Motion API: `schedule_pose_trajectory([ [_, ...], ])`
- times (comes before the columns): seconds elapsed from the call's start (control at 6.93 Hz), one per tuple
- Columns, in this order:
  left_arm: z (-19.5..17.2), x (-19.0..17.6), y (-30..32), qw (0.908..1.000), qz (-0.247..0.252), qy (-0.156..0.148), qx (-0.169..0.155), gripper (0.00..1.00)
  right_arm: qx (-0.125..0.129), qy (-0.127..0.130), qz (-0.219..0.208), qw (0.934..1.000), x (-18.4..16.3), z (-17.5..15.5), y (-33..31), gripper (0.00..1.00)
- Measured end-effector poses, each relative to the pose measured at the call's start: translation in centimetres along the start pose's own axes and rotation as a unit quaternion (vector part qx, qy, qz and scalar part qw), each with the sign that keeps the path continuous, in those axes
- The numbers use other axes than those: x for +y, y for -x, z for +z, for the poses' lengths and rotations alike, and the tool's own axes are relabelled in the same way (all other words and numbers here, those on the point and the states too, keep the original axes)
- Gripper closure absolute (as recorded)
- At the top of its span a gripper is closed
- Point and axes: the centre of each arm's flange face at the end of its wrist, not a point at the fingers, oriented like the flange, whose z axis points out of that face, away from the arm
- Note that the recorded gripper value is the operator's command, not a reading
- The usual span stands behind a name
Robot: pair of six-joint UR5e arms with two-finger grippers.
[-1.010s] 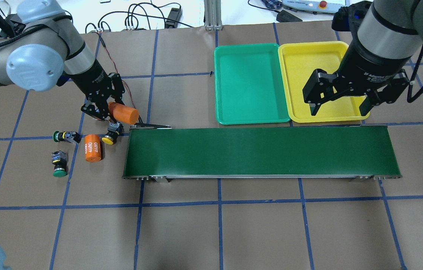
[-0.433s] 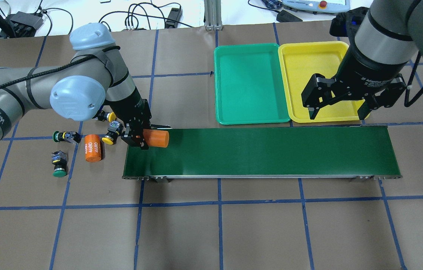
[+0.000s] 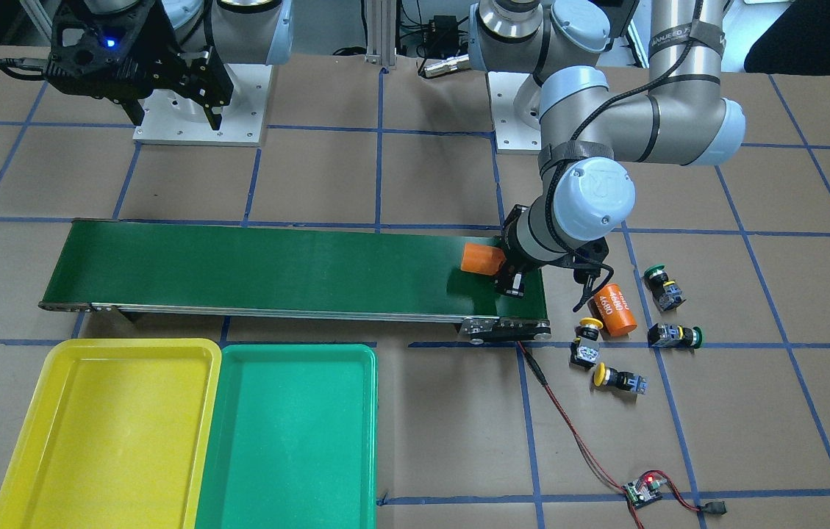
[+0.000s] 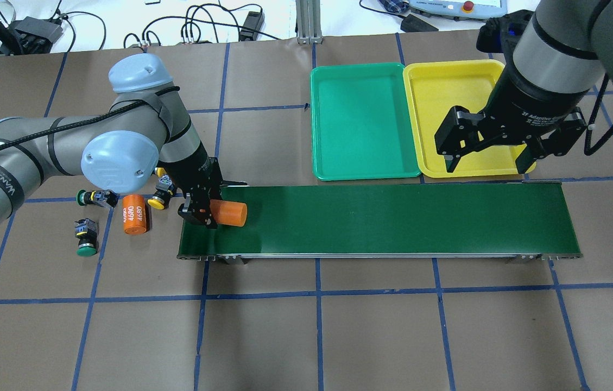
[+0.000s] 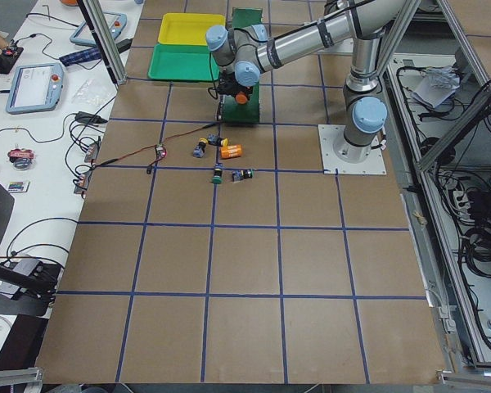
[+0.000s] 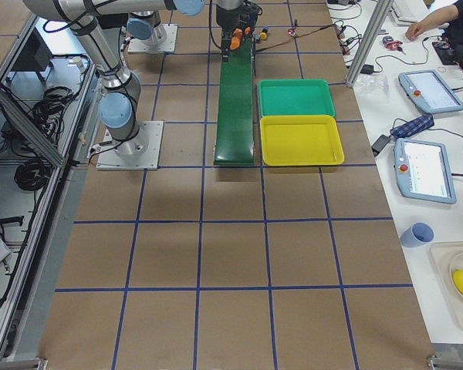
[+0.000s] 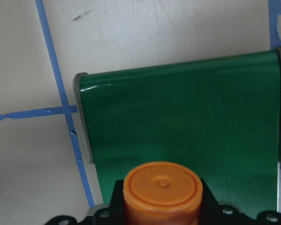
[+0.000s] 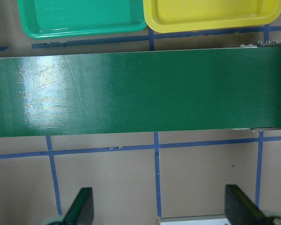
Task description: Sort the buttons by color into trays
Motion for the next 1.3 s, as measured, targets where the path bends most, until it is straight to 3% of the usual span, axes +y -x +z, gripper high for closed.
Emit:
schedule_pose_trajectory([
  [0.29, 0.0, -0.4, -0.3, 0.9996, 0.023, -0.003, 0.018, 0.04, 0.002, 0.0, -0.001, 1.0, 0.1, 0.0, 0.0, 0.0],
  [0.72, -3.7, -1.2, 1.4, 0.9883, 0.145, -0.012, 0.046, 0.0, 0.003, 0.001, -0.002, 1.0, 0.1, 0.0, -0.1, 0.0],
  [1.01, -4.9, -7.7, 3.1, 0.9634, 0.263, -0.005, 0.051, 0.0, 0.002, -0.002, -0.003, 1.0, 0.1, -0.1, -0.1, 0.0],
  [1.3, -3.9, -16.3, 4.0, 0.9107, 0.408, -0.002, 0.064, 0.0, 0.0, -0.004, -0.002, 1.0, 0.1, -0.2, 0.0, 0.0],
])
